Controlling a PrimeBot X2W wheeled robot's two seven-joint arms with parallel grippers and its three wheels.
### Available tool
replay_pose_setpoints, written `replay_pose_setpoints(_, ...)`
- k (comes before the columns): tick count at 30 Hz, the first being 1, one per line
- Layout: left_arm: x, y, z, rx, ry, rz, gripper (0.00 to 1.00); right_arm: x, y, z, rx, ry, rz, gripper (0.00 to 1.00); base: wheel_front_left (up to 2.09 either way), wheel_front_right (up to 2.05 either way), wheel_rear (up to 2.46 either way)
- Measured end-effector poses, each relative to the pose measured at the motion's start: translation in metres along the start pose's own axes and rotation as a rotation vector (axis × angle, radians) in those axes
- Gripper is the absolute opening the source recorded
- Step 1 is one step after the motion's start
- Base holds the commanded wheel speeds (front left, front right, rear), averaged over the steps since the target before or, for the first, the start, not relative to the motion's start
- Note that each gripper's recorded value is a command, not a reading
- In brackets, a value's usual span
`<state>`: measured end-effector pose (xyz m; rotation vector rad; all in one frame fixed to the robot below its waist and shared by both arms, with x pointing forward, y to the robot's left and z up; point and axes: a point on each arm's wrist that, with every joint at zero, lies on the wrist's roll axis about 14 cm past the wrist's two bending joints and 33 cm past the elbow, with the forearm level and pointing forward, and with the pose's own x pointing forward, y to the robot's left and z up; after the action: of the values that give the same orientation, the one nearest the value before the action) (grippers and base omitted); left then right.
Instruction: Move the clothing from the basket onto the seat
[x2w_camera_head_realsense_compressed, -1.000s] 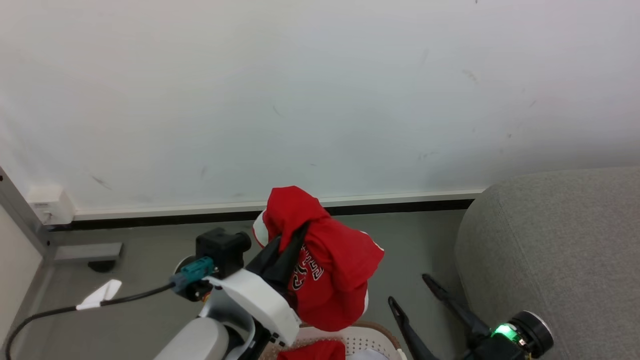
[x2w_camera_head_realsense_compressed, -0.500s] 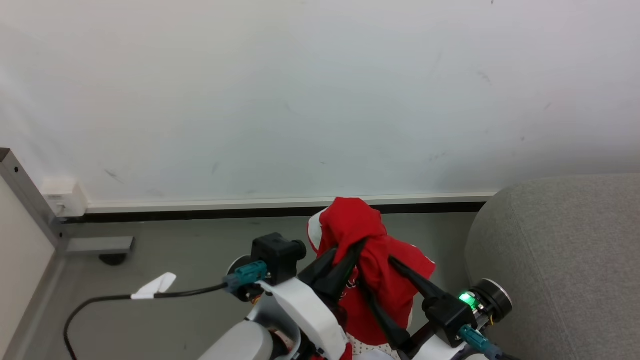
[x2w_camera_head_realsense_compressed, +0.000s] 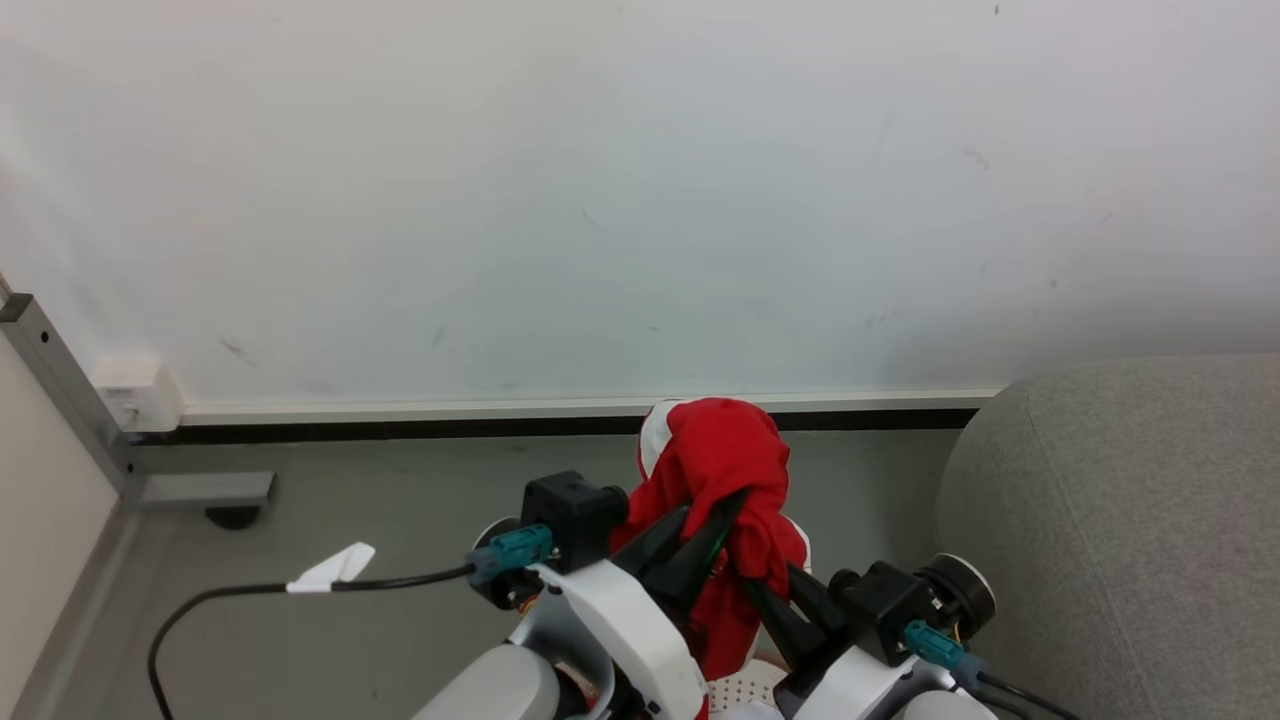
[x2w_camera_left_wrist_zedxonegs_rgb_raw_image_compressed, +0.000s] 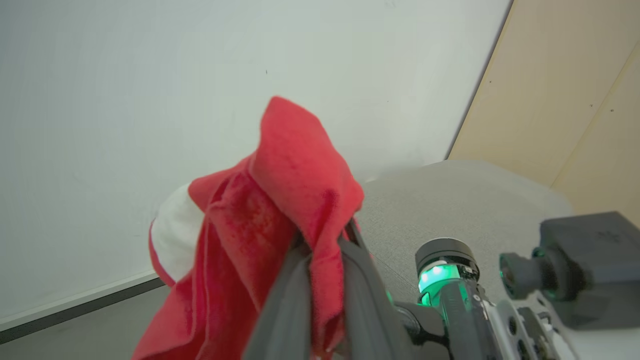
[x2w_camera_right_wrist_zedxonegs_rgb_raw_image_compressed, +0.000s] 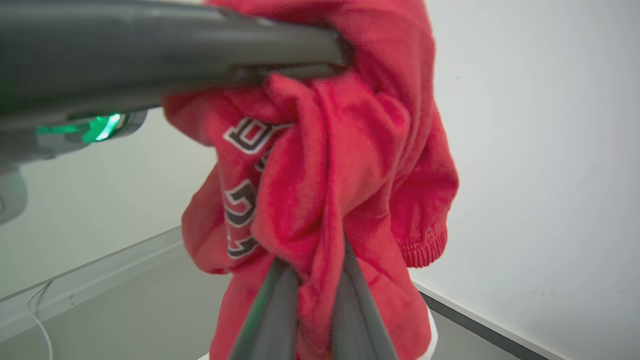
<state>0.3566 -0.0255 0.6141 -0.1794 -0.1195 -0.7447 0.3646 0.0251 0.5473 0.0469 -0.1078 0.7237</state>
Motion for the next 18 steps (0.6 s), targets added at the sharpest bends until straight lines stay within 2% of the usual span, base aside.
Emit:
replay_pose_setpoints(1,0.0,0.001,-0.001,0.001,0.002,0.002,0.0,0.0,-0.001,0.0,0.003,-0.001,-0.004,0.0,0.0,0.0,0.0)
replay_pose_setpoints(3,0.001,0.003,-0.002,0.004,0.002,0.009,0.4,-0.001,-0.005,0.001,0.007,-0.003,-0.016,0.0,0.0,0.0,0.0)
replay_pose_setpoints(4,0.001,0.004,-0.003,0.007,0.004,0.012,0.52,-0.002,-0.006,0.001,0.008,-0.004,-0.021,0.0,0.0,0.0,0.0)
replay_pose_setpoints(5,0.001,0.004,-0.004,0.008,0.004,0.012,0.81,-0.002,-0.007,0.001,0.01,-0.004,-0.025,0.0,0.0,0.0,0.0)
replay_pose_setpoints(6,0.002,0.004,-0.004,0.008,0.002,0.011,1.0,-0.003,-0.009,0.001,0.011,-0.005,-0.03,0.0,0.0,0.0,0.0)
replay_pose_setpoints(18,0.005,0.001,-0.013,0.008,0.015,-0.003,1.0,-0.013,-0.044,0.008,0.01,-0.029,-0.135,0.0,0.0,0.0,0.0)
